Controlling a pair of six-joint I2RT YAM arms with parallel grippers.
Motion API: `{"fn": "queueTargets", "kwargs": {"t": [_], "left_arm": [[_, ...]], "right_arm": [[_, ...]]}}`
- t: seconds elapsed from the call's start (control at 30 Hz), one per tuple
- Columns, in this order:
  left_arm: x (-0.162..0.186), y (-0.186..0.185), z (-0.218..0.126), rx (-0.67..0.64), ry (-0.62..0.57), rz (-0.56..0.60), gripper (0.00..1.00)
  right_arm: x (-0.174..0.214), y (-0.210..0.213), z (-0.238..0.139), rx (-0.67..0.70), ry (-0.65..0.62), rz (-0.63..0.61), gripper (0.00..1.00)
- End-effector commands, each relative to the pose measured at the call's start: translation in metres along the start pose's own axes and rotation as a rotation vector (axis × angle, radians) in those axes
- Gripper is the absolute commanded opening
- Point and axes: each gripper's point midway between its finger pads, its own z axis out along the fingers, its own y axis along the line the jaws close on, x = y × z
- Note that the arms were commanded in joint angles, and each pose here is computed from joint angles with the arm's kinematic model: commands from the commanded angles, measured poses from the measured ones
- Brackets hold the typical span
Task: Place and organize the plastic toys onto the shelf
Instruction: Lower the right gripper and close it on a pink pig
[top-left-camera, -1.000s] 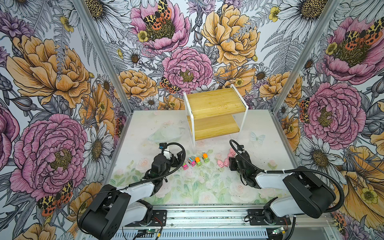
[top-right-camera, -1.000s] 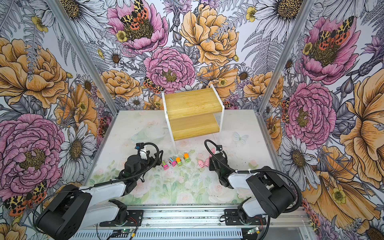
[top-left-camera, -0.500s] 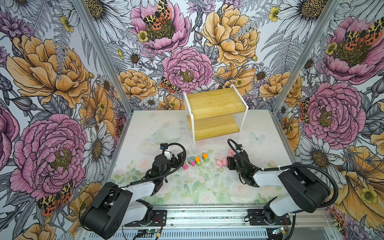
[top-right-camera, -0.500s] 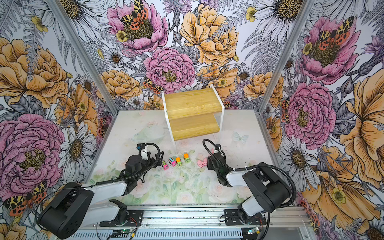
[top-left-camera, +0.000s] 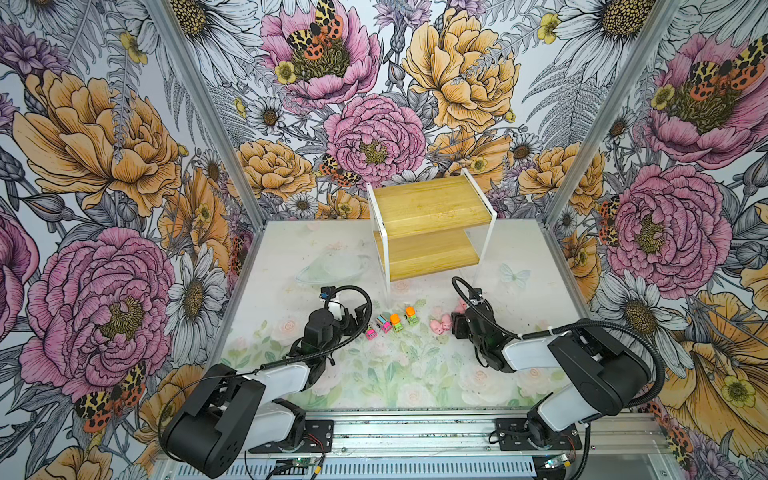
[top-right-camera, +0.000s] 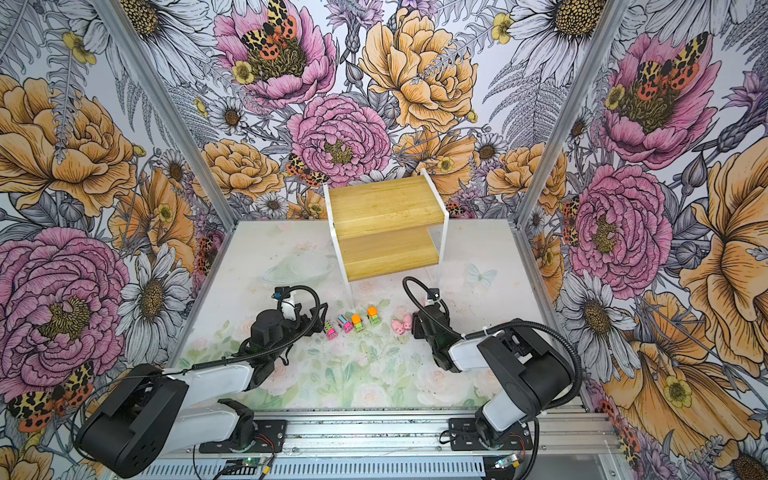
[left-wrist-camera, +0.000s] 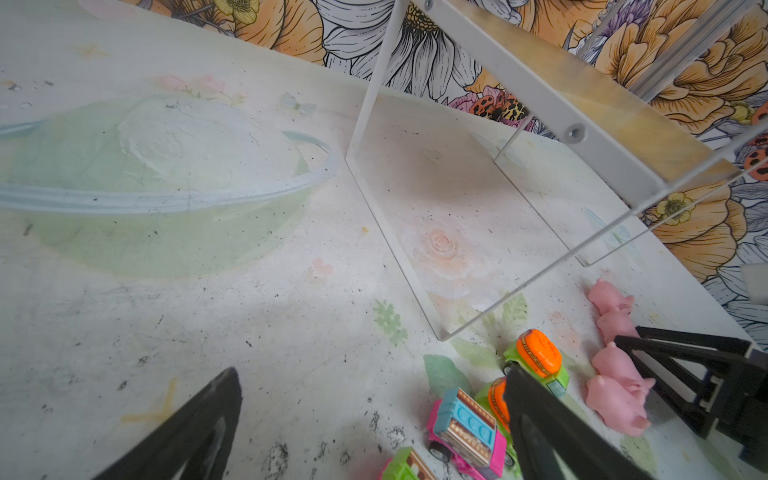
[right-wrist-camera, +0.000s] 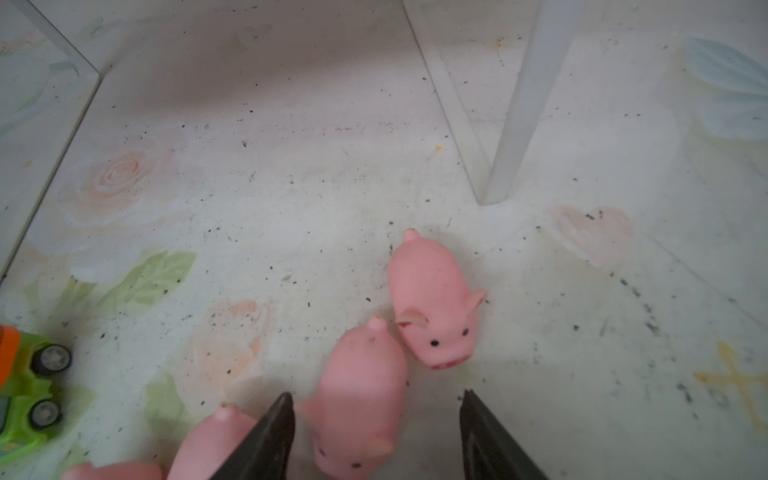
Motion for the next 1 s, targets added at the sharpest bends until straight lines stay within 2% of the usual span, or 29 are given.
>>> {"fn": "queueTargets", "kwargs": {"t": [0.0,0.2,0.47,0.57,0.97], "left_arm": [[-0.004,-0.003,0.002,0.021,-0.006,0.006,0.99],[-0.005,-0.003,0.001,0.023,-0.012,0.005,0.99],[-0.006,-0.005,0.000,0.028,-0.012,0.000,0.99],[-0.006,-0.004,-0.001,0.026,-0.012,0.003,0.99],[-0.007,-0.002,-0.004,0.022,-0.014,0.007,0.99]], "right_arm": [[-0.015,0.004,0.002,0.008,-0.059,0.034,0.64],[-0.012,-0.005,0.002,0.044,-0.077,0.045,0.57],[-0.009,-0.004,0.004,0.028,-0.083,0.023,0.37],[-0.007,-0.003,0.004,0.020,-0.080,0.025,0.32],[-0.002,-0.001,-0.011,-0.048,-0.075,0.017,0.21]]}}
